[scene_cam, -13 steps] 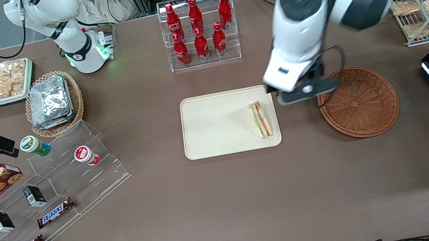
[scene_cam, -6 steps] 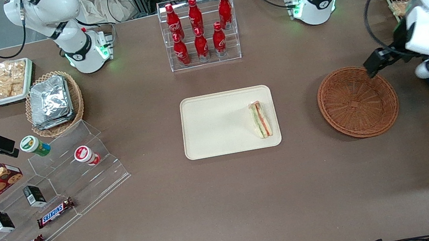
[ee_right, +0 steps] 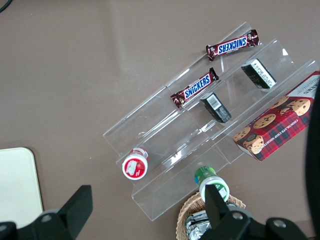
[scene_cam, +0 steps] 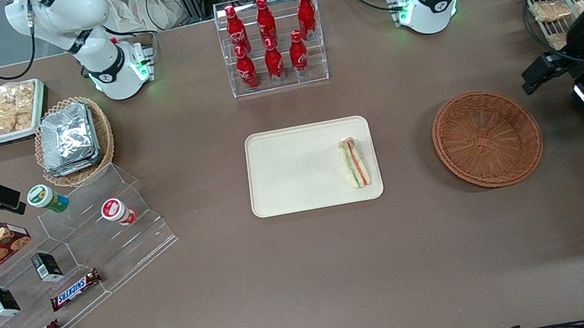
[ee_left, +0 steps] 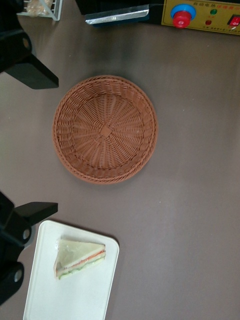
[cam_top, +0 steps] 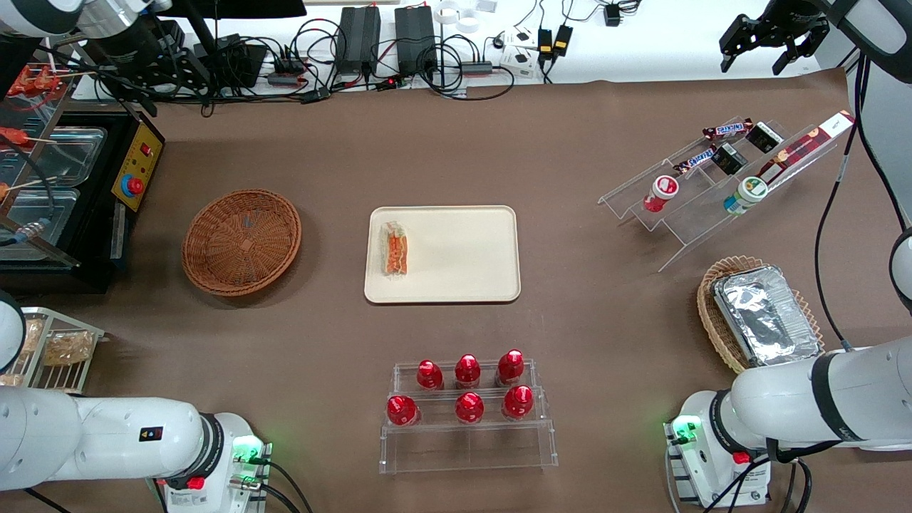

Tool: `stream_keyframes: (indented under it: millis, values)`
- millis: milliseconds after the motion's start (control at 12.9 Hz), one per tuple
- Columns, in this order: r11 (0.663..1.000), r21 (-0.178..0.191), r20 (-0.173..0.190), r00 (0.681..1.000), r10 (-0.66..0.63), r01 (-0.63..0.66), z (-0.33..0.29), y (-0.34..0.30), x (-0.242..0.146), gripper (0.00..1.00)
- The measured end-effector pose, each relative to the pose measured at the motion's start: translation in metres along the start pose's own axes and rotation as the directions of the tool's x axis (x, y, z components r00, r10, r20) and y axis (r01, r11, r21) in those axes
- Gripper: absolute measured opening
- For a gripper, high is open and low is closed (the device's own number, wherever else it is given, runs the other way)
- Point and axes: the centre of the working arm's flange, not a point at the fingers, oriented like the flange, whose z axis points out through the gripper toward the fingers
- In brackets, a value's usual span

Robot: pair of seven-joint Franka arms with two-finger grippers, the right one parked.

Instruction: Place sandwich from basket to tray

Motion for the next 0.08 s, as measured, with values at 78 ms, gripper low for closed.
stream_keyframes:
  millis: [78]
  values:
    - [1.0,-0.001,-0.001,1.0,0.002,-0.002,-0.0003,-0.0046,0.0012,1.0]
